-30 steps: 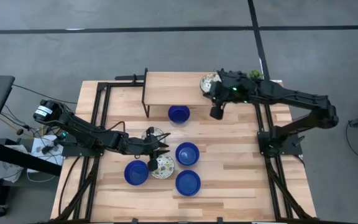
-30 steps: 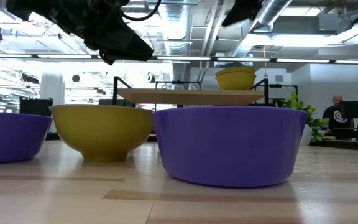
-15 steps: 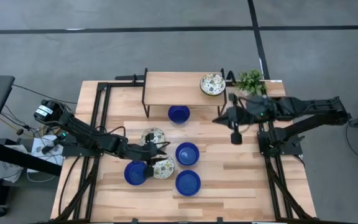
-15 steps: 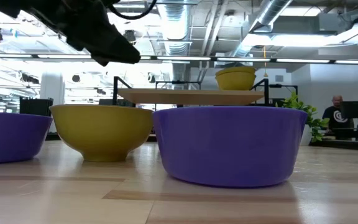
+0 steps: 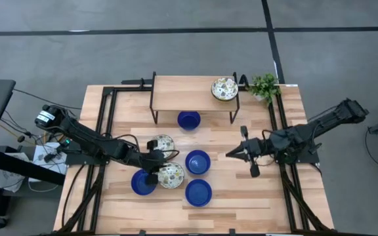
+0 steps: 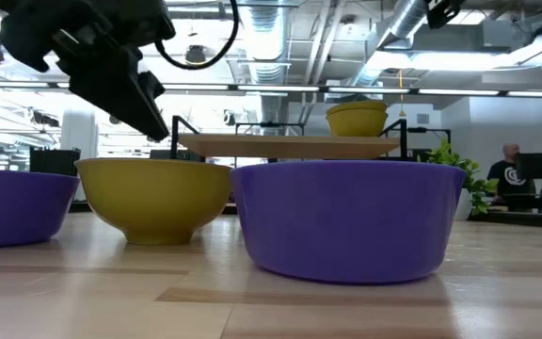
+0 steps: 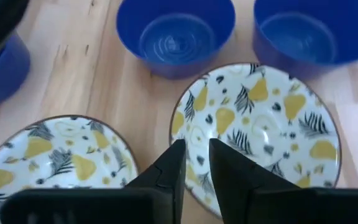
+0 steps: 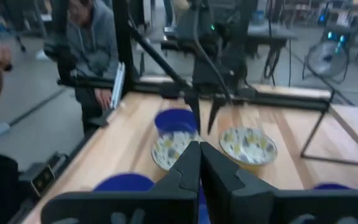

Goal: Pick & Place Mini bowls
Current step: Stack the white patterned bowl on the white patterned bowl on the shelf

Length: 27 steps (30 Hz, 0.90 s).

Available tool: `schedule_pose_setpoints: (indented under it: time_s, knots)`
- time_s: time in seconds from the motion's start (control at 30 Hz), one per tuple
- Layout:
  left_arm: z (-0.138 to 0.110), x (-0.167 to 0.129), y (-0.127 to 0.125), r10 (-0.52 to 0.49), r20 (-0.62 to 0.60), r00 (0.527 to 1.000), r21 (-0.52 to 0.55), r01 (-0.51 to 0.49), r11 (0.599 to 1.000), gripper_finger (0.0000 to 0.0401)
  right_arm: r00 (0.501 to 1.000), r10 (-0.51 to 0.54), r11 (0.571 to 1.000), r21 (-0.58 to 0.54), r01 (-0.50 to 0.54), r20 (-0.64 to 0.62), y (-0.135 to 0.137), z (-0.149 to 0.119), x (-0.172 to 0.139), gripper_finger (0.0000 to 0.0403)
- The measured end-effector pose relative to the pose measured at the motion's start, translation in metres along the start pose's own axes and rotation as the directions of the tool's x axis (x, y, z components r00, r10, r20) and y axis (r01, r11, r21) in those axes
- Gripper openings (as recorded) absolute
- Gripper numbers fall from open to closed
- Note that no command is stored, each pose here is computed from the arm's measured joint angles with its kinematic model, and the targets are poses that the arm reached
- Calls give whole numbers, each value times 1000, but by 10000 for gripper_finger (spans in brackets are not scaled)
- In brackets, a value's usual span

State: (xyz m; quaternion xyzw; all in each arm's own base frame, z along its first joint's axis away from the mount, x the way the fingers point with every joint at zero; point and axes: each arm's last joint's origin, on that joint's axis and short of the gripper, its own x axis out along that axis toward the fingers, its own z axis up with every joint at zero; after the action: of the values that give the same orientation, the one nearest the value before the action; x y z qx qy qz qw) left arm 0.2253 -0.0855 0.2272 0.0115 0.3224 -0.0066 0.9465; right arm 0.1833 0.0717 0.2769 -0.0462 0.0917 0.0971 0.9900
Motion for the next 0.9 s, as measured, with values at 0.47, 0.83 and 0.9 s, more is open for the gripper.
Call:
schedule_pose_setpoints:
  time_s: [0.47, 0.83, 0.9]
  knots:
    - [5, -23, 3, -60, 32, 998, 161, 54, 985, 40, 995, 102, 995, -14, -102, 2, 25, -15, 8, 0]
    - [-17, -11, 15, -7, -47, 999, 127, 13, 992, 46, 992, 120, 993, -12, -119, 31, 29, -12, 7, 0]
    - [-21, -9, 19, 8, -61, 998, 145, 1, 989, 57, 992, 120, 993, -12, -119, 29, 29, -12, 7, 0]
